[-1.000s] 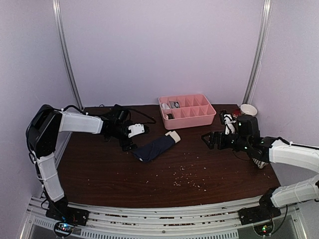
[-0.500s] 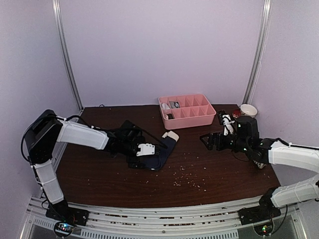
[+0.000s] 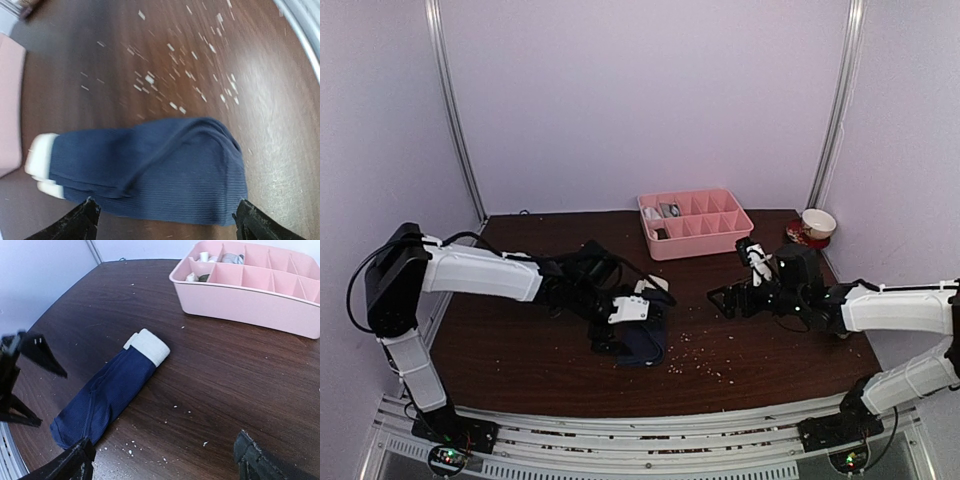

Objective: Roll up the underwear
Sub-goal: Rotate the underwear at the center of the board, then adjust the underwear at the center of the board.

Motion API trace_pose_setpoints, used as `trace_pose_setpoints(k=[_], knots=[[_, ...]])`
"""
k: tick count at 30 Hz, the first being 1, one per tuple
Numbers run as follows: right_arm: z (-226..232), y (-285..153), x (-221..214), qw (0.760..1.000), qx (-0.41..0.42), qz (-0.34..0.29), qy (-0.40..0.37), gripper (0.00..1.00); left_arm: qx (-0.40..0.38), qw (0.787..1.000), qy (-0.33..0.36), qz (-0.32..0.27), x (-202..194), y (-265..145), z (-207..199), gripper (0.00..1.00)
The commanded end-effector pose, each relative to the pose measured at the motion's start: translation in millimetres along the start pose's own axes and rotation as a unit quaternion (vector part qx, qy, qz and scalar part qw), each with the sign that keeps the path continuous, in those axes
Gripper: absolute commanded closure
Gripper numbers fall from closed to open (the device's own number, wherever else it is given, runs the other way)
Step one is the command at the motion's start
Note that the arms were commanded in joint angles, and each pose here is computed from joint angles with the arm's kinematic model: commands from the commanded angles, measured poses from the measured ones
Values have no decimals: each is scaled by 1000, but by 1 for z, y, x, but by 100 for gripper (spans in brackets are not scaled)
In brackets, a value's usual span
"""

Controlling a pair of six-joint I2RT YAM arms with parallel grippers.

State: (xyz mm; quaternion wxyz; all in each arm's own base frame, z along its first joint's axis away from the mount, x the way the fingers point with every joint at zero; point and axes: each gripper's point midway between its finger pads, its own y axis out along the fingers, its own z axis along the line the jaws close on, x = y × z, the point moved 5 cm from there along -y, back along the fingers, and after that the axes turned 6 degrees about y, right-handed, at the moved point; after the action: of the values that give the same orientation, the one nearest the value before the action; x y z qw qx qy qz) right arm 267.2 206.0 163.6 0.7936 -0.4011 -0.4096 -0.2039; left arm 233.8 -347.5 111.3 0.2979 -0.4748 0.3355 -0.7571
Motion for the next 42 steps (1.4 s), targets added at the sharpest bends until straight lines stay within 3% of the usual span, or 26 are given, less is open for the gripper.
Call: trace_pose_setpoints(k=[1,8,12,16,18,22,28,36,42], knots=[[28,6,6,998,24,-5,-58,0,42,994,-11,-101,40,-58,56,2],[70,8,-3,989,98,5,-112,2,38,989,-76,-123,25,-59,120,2],[76,6,-3,988,102,1,-117,14,-7,989,-88,-120,21,-26,136,31],[74,-3,5,989,89,-15,-114,22,-26,988,-95,-116,13,2,139,69],[73,-8,9,990,81,-25,-113,22,-29,989,-101,-108,8,16,141,80],[71,-18,14,990,77,-45,-111,22,-1,990,-119,-82,-2,32,152,93],[71,-18,13,990,77,-43,-113,21,68,988,-132,-47,-16,40,169,100],[71,-12,10,990,76,-29,-115,21,63,990,-126,-17,-30,59,164,100],[71,-11,9,990,76,-27,-115,20,67,989,-127,41,-54,82,156,100]])
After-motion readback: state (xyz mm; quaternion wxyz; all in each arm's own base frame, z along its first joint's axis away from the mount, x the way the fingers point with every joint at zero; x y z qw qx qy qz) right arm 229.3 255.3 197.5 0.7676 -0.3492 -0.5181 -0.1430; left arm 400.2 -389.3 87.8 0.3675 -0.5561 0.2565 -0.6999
